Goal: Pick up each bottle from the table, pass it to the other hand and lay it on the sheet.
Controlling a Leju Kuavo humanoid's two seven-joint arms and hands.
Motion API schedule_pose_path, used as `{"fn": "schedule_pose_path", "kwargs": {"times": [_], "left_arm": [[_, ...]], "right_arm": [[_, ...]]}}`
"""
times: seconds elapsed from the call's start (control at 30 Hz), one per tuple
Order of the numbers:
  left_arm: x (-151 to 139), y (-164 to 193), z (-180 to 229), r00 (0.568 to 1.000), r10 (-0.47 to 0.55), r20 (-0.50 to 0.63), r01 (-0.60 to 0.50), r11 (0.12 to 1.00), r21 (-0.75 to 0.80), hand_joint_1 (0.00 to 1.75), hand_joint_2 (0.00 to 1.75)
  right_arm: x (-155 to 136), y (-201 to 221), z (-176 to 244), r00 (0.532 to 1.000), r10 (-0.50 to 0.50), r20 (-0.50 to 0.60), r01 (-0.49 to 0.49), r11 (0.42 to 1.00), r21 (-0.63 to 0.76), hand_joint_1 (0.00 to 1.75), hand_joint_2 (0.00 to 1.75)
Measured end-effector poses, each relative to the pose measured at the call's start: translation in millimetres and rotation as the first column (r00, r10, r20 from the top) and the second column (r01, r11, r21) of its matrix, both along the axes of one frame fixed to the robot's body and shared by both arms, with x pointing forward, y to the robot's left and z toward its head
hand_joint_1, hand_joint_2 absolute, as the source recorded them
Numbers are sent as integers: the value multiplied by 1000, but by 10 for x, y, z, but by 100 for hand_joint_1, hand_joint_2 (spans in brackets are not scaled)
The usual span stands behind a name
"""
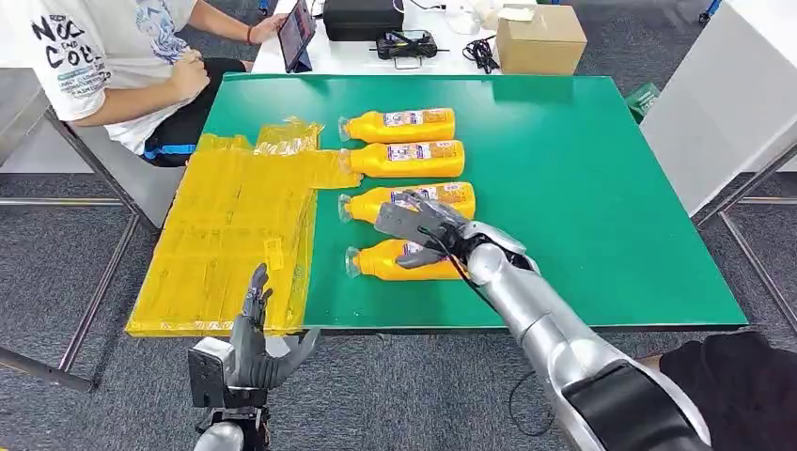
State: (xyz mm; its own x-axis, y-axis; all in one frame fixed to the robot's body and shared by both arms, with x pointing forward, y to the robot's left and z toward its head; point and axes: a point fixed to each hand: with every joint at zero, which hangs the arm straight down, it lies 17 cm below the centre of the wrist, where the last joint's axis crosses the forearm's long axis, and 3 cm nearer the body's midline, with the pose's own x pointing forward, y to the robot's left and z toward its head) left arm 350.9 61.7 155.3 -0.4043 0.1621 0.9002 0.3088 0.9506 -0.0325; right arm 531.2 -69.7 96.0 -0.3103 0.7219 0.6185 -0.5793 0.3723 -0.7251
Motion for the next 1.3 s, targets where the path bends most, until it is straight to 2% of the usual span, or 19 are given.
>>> {"fn": "schedule_pose_path", "kwargs": {"times": [0.6, 0.83, 1.3], "left_arm": [[20, 21, -31, 1000, 12, -8, -12, 1000, 3, 0, 175], [23, 0, -47, 1000, 13, -18, -12, 1000, 9, 0, 175], [20, -47, -62, 999, 4, -34, -4, 1000, 13, 0, 175]], "right_arm": [[-200, -832, -503, 1000, -6, -30, 1, 989, -148, 0, 175], [-319, -897, -690, 999, -15, -50, 7, 987, -162, 0, 175], [-364, -970, -886, 998, -41, -46, 30, 975, -219, 0, 175]]}}
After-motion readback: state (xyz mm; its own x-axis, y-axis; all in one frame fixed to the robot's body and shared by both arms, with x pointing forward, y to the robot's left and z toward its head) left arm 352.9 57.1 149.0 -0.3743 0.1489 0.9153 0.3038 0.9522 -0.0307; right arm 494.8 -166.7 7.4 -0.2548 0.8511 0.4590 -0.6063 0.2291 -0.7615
